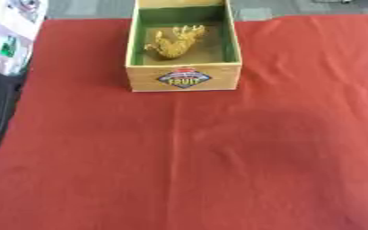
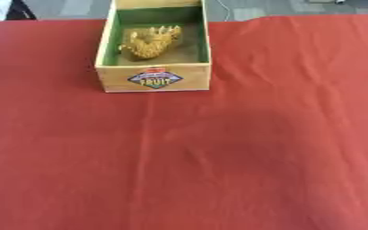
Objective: Pick up objects on the table and place them in the box.
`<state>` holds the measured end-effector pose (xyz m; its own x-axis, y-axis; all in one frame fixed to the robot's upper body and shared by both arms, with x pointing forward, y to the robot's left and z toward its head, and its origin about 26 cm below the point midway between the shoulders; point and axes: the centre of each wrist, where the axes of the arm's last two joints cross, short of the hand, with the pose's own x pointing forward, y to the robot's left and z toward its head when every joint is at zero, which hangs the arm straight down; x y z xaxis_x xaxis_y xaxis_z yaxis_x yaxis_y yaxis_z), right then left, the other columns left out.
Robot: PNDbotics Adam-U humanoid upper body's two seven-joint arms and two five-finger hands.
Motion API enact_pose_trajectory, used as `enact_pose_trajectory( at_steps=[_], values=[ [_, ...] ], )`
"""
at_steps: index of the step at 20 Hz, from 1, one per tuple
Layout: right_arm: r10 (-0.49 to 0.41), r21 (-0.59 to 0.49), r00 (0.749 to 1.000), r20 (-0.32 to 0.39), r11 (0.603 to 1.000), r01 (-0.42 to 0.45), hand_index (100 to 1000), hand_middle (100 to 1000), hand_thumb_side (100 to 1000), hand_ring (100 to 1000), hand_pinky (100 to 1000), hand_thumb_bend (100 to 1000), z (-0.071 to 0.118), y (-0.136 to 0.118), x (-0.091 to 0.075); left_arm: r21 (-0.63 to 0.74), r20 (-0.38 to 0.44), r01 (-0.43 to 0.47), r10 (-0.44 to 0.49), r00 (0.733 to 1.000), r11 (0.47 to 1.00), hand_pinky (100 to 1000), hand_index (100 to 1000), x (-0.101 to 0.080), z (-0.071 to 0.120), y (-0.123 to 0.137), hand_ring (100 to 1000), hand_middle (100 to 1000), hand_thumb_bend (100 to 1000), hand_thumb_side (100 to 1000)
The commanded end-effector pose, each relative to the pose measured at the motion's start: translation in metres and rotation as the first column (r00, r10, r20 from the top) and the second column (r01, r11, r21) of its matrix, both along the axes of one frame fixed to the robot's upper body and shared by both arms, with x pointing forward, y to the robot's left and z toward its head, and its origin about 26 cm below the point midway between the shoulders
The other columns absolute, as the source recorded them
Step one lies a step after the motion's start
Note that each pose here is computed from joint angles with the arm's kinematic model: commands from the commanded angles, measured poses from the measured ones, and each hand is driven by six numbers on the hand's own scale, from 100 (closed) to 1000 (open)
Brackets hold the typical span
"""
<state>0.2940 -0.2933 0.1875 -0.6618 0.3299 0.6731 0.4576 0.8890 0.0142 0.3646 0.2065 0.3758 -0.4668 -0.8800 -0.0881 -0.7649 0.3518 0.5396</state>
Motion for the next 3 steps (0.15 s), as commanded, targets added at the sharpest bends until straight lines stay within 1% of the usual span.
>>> enact_pose_trajectory(
  at_steps=[1, 2, 3],
  values=[
    [-0.001, -0.007, 0.999, 0.035, 1.0, 0.001, 708, 500, 690, 495, 822, 100, 0.01, -0.002, -0.002, -0.108, 0.094, 0.12, -0.11, 0.989, 0.987, 567, 832, -0.034, 0.011, 0.004, 601, 633, 100, 609],
    [0.0, -0.007, 0.999, 0.039, 1.0, 0.0, 708, 500, 699, 495, 822, 100, 0.01, -0.002, -0.002, -0.146, 0.103, 0.143, -0.129, 0.986, 0.979, 566, 841, -0.039, 0.008, 0.006, 598, 636, 100, 608],
    [0.002, -0.006, 0.999, 0.043, 1.0, -0.002, 708, 501, 689, 496, 822, 100, 0.011, -0.002, -0.002, -0.186, 0.115, 0.171, -0.151, 0.982, 0.968, 566, 836, -0.045, 0.005, 0.007, 596, 628, 100, 612]
  ],
)
